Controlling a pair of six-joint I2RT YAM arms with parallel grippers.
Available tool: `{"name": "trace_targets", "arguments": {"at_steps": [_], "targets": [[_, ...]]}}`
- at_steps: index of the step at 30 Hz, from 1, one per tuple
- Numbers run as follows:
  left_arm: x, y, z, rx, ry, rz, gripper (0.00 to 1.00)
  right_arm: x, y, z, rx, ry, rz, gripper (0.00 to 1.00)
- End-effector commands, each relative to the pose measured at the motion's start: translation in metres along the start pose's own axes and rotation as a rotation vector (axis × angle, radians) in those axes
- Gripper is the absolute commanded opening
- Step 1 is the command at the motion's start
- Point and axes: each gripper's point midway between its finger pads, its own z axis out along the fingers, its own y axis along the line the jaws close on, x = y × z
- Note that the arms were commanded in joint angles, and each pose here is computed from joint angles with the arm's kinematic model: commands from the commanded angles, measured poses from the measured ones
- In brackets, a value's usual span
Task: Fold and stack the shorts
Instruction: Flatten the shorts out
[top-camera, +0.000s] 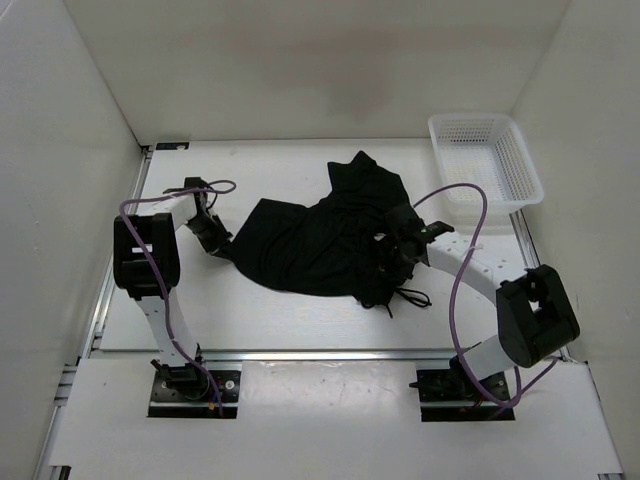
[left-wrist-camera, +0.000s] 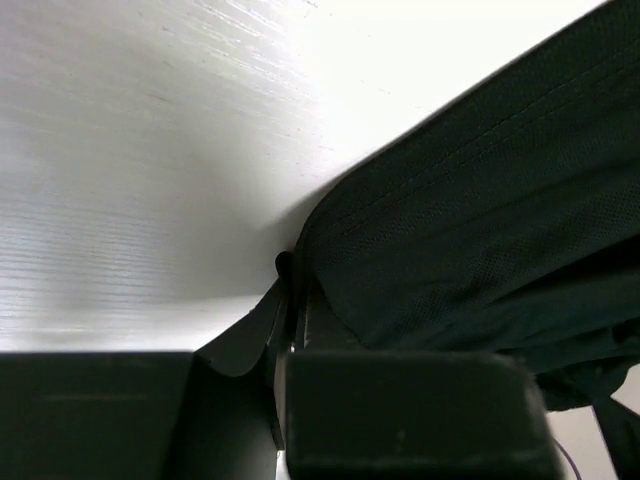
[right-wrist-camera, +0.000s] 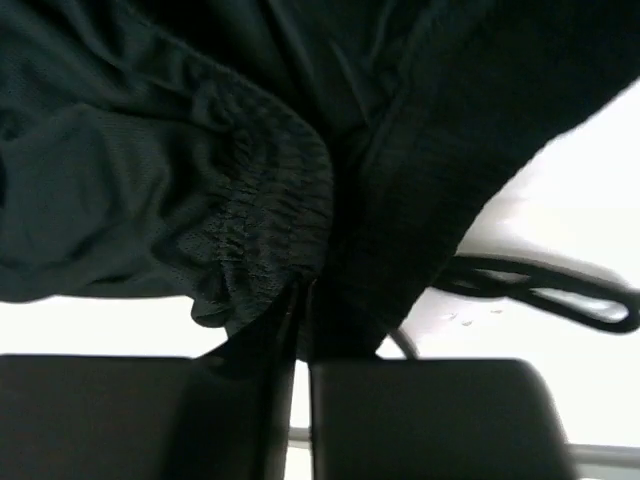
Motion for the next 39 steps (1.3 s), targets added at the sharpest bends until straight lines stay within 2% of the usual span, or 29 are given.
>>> {"name": "trace_targets", "arguments": {"at_steps": [1,2,4,5,6,8,9,12,14,16,17,18,19,20,21,22,23,24,25,26,27,28,30,32,33,34,36,37,39], "targets": [[-0.017,0.001,-0.001,0.008,-0.049,0.022,0.10,-0.037,0.017,-0.008,-0.002,-0.115,-0.055,0.00],[-0.022,-0.010,-0.013,0.050,-0.072,0.033,0.10,-0.043,0.019,-0.010,0.007,-0.129,-0.073,0.00],[-0.034,-0.024,-0.038,0.110,-0.108,0.034,0.10,-0.092,0.049,-0.034,-0.044,-0.235,-0.111,0.00],[-0.039,-0.033,-0.050,0.132,-0.125,0.033,0.10,-0.093,0.041,-0.029,-0.020,-0.220,-0.128,0.00],[-0.045,-0.041,-0.064,0.155,-0.147,0.043,0.10,-0.127,0.062,-0.048,-0.056,-0.302,-0.164,0.00],[-0.068,-0.057,-0.116,0.199,-0.242,0.039,0.10,-0.169,0.078,-0.083,-0.104,-0.408,-0.178,0.00],[-0.076,-0.062,-0.136,0.219,-0.282,0.031,0.10,-0.201,0.100,-0.121,-0.161,-0.513,-0.210,0.00],[-0.086,-0.077,-0.203,0.294,-0.420,0.042,0.10,-0.238,0.120,-0.182,-0.210,-0.668,-0.278,0.00],[-0.083,-0.081,-0.221,0.317,-0.459,0.046,0.10,-0.239,0.120,-0.203,-0.222,-0.712,-0.310,0.00],[-0.074,-0.074,-0.227,0.318,-0.468,0.040,0.10,-0.219,0.108,-0.180,-0.198,-0.672,-0.374,0.00],[-0.063,-0.065,-0.211,0.295,-0.424,0.024,0.10,-0.212,0.106,-0.193,-0.228,-0.716,-0.384,0.00],[-0.055,-0.061,-0.211,0.296,-0.431,0.035,0.10,-0.184,0.088,-0.156,-0.190,-0.635,-0.405,0.00],[-0.052,-0.056,-0.205,0.289,-0.436,0.033,0.10,-0.169,0.079,-0.145,-0.182,-0.618,-0.438,0.00],[-0.045,-0.050,-0.194,0.280,-0.418,0.026,0.10,-0.156,0.074,-0.159,-0.212,-0.667,-0.440,0.00],[-0.025,-0.035,-0.170,0.253,-0.365,0.008,0.10,-0.138,0.065,-0.150,-0.186,-0.666,-0.457,0.00],[-0.017,-0.028,-0.159,0.243,-0.345,0.001,0.10,-0.105,0.035,-0.110,-0.122,-0.583,-0.471,0.00],[-0.009,-0.027,-0.147,0.247,-0.329,0.020,0.10,-0.086,0.027,-0.116,-0.145,-0.600,-0.465,0.00],[0.013,-0.015,-0.121,0.240,-0.249,0.021,0.33,-0.069,0.013,-0.106,-0.134,-0.559,-0.450,0.25],[0.024,-0.012,-0.114,0.237,-0.234,0.030,0.45,-0.054,-0.002,-0.097,-0.119,-0.521,-0.421,0.50],[0.032,-0.007,-0.107,0.227,-0.214,0.023,0.64,-0.032,-0.020,-0.086,-0.109,-0.478,-0.349,0.73],[0.043,0.002,-0.095,0.211,-0.185,0.021,0.76,-0.016,-0.037,-0.080,-0.075,-0.424,-0.318,0.87],[0.047,0.007,-0.089,0.194,-0.174,0.014,0.79,-0.008,-0.045,-0.077,-0.065,-0.402,-0.285,0.94],[0.048,0.010,-0.092,0.184,-0.192,0.016,0.82,0.003,-0.058,-0.079,-0.049,-0.388,-0.162,0.97],[0.047,0.017,-0.088,0.153,-0.200,0.018,0.77,0.007,-0.063,-0.080,-0.042,-0.373,-0.068,0.87],[0.046,0.018,-0.088,0.145,-0.204,0.017,0.68,0.007,-0.057,-0.082,-0.074,-0.358,-0.004,0.82],[0.048,0.019,-0.088,0.142,-0.196,0.004,0.64,0.008,-0.049,-0.084,-0.102,-0.335,0.024,0.79],[0.046,0.024,-0.084,0.111,-0.197,-0.022,0.63,0.023,-0.034,-0.073,-0.141,-0.184,0.099,0.78],[0.049,0.026,-0.079,0.102,-0.178,-0.038,0.72,0.026,-0.026,-0.061,-0.150,-0.125,0.120,0.80],[0.045,0.035,-0.068,0.055,-0.169,-0.050,0.81,0.033,-0.001,-0.053,-0.239,-0.021,0.153,0.88]]}}
